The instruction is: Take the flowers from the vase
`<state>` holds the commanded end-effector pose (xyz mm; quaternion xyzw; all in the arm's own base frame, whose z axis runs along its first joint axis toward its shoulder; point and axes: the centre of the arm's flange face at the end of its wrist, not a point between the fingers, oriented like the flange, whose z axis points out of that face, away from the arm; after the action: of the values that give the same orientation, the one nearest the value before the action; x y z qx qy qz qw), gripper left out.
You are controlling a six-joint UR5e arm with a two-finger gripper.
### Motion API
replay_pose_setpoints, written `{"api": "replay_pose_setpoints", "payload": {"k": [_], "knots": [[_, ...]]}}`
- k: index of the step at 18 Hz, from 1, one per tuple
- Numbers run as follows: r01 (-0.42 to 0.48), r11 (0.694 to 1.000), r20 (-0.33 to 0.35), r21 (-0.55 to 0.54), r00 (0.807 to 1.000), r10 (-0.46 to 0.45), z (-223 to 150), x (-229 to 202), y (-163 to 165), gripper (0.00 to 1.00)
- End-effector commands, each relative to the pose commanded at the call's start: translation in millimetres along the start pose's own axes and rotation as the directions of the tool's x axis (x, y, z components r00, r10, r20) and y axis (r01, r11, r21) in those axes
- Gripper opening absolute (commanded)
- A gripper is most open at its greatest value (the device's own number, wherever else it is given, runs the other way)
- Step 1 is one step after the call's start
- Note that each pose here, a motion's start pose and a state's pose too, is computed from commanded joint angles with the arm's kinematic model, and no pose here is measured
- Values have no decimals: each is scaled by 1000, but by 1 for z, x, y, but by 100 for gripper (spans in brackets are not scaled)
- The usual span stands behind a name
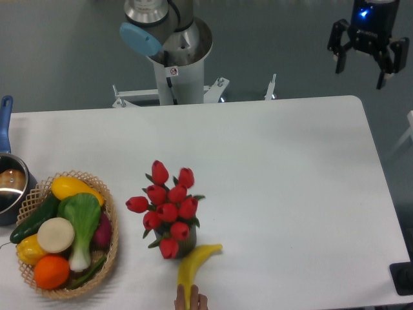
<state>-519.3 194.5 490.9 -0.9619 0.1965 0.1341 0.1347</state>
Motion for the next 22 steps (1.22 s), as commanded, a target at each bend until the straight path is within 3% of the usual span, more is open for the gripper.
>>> {"api": "replay_pose_setpoints", "payload": {"k": [10,15,19,22], "knots": [[4,999,-11,42,1000,-4,15,7,-5,100],[103,988,32,113,994,-107,40,19,-13,100],[103,982,8,161,994,-105,63,25,-45,100],[162,937,-16,311,986,-165,74,30,-64,100]]}}
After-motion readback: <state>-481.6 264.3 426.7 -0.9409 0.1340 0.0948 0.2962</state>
